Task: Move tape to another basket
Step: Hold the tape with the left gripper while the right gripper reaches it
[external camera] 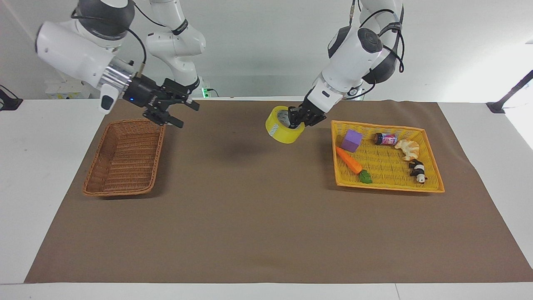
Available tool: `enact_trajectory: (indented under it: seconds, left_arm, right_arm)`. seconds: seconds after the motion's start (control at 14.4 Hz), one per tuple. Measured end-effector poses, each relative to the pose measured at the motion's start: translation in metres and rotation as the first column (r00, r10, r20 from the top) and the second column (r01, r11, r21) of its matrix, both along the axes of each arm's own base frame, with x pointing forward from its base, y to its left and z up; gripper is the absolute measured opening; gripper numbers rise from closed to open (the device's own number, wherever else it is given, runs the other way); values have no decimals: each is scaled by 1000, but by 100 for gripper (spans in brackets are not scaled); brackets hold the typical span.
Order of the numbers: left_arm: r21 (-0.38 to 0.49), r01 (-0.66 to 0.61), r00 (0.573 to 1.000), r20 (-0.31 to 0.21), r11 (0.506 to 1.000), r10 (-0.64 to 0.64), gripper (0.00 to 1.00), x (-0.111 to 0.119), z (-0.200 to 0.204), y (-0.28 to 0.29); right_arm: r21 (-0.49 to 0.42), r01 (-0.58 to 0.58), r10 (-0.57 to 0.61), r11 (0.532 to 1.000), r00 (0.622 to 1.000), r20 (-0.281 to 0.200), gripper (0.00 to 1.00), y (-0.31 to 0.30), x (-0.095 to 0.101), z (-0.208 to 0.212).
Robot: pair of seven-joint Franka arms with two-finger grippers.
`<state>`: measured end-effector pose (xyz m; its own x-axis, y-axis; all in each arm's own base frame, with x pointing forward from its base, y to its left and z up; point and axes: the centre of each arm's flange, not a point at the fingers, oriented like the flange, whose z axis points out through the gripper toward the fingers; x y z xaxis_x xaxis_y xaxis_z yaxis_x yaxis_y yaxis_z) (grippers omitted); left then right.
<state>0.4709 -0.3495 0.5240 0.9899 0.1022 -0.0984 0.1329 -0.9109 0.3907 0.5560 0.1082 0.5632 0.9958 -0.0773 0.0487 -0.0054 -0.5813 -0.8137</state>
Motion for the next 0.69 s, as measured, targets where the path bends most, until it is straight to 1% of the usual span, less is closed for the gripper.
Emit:
enact_trajectory:
  seconds: [0.14, 0.35, 0.49, 0.55, 0.69]
  left_arm:
    - [1, 0, 1000, -3, 1000, 0, 22, 0, -1, 0]
    - [2, 0, 1000, -3, 1000, 0, 22, 0, -1, 0]
    - [3, 1, 1000, -5, 1000, -1, 22, 0, -1, 0]
    - [3, 1, 1000, -6, 1000, -1, 22, 0, -1, 1]
    - [7, 3, 1000, -12, 1000, -3, 22, -1, -2, 1]
  right_arm:
    - [61, 10, -9, 998, 1000, -6, 100, 43, -1, -14]
    - [82, 44, -48, 996, 998, 47, 100, 75, -4, -25]
    - [84, 46, -51, 995, 997, 57, 100, 98, -10, -35]
    - [82, 44, -48, 996, 997, 55, 100, 107, -13, -42]
    - [93, 41, -45, 995, 998, 36, 100, 119, -19, -59]
